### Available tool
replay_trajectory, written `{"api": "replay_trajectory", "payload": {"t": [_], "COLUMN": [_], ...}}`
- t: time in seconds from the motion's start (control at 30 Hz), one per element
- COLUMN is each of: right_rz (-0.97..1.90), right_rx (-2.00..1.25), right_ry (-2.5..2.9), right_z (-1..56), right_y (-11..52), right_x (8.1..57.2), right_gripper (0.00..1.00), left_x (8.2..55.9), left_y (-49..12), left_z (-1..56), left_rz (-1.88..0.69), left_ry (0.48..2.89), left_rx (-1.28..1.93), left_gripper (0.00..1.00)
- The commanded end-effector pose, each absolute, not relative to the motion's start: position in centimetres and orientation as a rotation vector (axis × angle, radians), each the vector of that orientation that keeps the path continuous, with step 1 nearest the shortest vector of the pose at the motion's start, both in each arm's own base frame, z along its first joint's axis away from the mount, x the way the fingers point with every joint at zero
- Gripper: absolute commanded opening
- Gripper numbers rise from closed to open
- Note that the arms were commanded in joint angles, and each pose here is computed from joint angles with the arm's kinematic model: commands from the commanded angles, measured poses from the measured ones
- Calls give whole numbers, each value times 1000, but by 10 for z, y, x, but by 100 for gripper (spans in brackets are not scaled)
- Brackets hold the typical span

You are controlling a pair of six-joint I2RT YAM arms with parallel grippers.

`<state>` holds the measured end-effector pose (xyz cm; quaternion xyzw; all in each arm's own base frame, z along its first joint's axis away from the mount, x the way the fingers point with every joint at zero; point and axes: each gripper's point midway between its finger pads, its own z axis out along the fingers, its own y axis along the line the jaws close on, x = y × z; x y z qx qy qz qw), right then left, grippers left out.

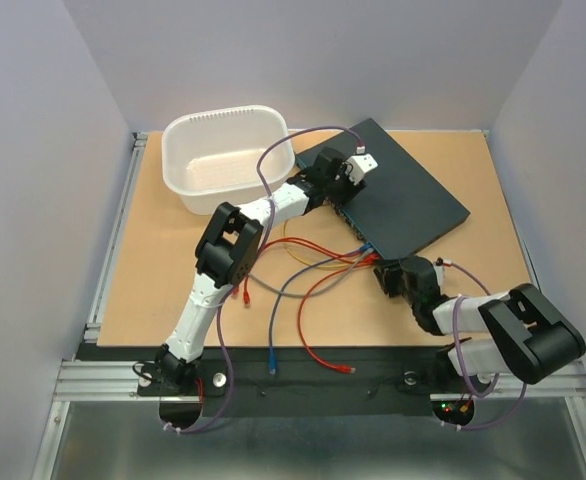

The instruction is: Pull the plug from the switch port

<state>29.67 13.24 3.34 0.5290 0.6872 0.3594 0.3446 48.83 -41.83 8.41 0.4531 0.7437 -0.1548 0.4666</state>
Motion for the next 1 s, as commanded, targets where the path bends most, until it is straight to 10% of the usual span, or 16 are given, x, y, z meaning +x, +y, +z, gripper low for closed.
{"api": "replay_trajectory", "payload": {"t": [0.0, 0.97], "right_rz": [846, 865], "right_rx": [1338, 1241], "right_ry": [1515, 1092], "right_z": [73, 105], "right_y": [96, 57], "right_x": [325, 336], "right_gripper": [39, 31], "left_x": [487, 475], "left_y": [-426, -457], "left_z": [113, 128], "left_rz": [-423, -466], "left_ry": [1768, 1740], "left_rx": [1097, 1085], "left_gripper": [59, 58]}}
